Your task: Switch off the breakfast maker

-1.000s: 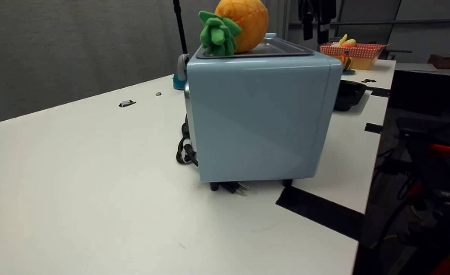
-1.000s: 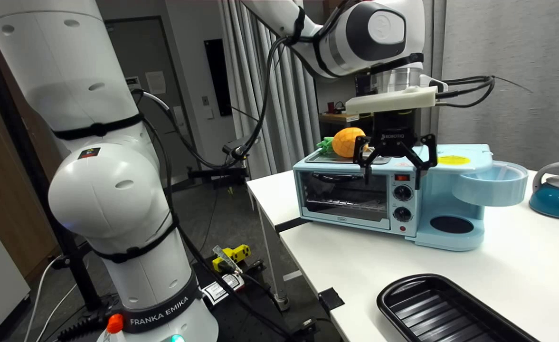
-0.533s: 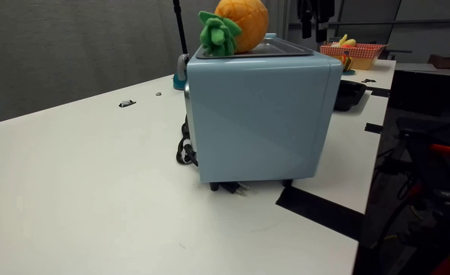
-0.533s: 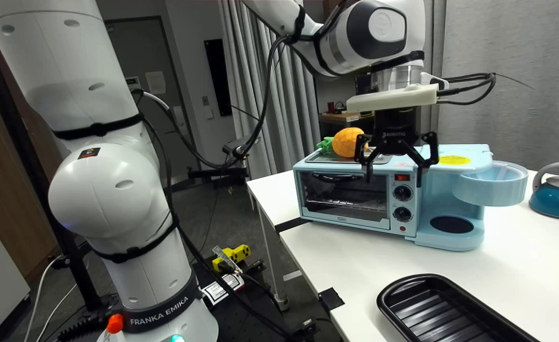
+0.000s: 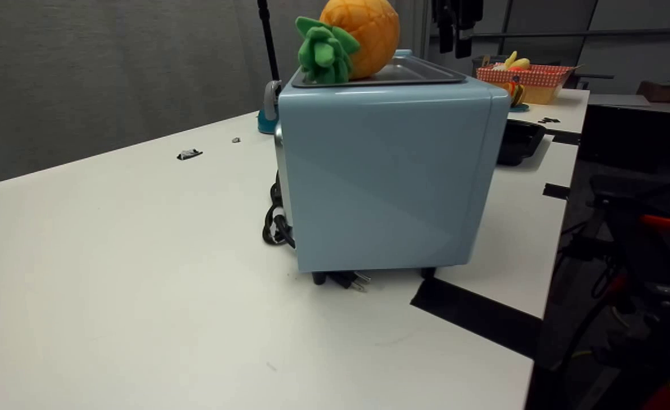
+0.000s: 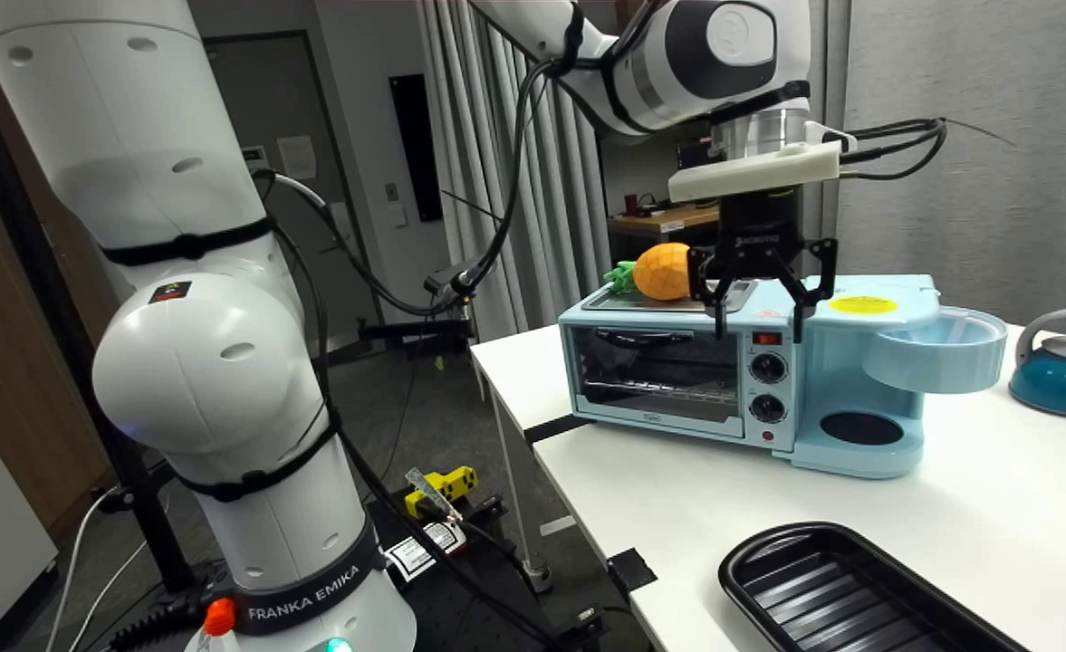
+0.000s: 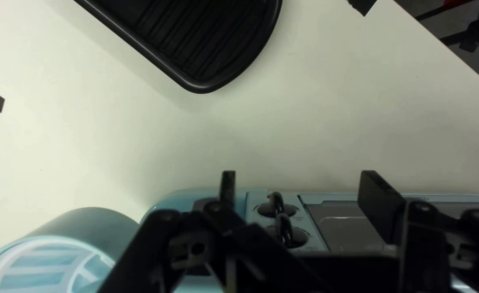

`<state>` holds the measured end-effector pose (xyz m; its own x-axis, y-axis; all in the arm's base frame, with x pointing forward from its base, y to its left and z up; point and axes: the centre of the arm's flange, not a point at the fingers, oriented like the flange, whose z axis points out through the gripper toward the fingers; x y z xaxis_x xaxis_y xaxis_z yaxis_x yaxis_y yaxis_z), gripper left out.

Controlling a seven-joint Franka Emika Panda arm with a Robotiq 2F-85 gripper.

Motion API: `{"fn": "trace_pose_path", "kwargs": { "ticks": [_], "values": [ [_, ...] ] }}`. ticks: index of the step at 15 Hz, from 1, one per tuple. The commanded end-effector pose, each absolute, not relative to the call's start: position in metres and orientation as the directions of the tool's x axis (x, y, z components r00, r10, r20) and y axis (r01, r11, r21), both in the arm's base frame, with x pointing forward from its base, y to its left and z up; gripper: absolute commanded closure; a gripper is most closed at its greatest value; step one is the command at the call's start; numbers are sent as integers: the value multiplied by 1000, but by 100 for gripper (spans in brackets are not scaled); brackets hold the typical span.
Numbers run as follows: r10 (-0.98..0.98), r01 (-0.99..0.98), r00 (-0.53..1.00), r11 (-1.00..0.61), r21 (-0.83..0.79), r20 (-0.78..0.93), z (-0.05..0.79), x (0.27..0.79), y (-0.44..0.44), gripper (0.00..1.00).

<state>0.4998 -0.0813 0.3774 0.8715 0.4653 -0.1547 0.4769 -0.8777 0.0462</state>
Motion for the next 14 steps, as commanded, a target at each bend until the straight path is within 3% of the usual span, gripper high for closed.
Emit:
{"fn": "trace_pose_path", "kwargs": {
  "ticks": [1, 7, 8, 14],
  "values": [
    [500, 509, 851, -861, 19, -160, 375, 510, -85, 52],
    [542, 552, 825, -833, 25, -157, 371, 516, -85, 96],
    [550, 560, 821, -828, 29, -155, 371, 517, -84, 100],
    [574, 585, 806, -809, 47, -145, 369, 525, -75, 100]
  ]
}}
